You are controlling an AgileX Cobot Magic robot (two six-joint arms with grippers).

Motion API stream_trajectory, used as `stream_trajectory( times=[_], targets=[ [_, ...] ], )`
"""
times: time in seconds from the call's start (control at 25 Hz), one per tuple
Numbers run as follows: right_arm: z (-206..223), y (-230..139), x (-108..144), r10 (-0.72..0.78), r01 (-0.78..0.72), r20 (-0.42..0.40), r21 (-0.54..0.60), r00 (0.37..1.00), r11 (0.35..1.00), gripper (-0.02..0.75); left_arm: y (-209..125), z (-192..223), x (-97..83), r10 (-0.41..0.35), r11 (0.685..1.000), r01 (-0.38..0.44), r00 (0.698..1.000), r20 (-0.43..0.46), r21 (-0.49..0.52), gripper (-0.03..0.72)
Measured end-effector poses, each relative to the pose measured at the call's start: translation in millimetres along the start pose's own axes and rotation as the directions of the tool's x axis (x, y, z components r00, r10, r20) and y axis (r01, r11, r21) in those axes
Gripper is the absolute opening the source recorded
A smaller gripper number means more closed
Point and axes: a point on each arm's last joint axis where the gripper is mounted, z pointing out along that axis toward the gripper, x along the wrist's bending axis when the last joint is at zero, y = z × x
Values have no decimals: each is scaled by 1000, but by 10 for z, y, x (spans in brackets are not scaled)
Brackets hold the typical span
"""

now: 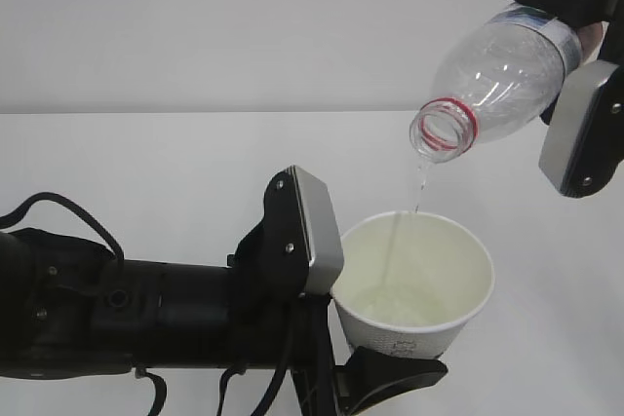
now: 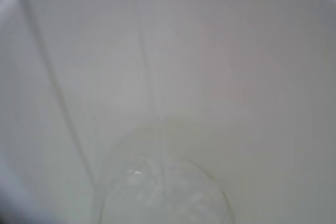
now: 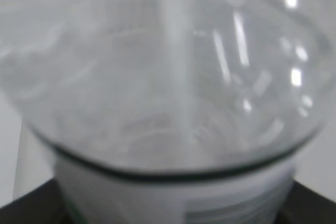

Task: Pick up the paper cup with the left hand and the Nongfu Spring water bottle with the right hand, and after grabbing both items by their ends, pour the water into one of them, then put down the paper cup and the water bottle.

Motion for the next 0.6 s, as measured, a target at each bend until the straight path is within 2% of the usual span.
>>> stream_trajectory(
  times=[0.6],
  targets=[
    [0,0,0,0,0,0,0,1000,1000,449,-2,0,-1,2,1000,-2,1000,1,2,552]
  ],
)
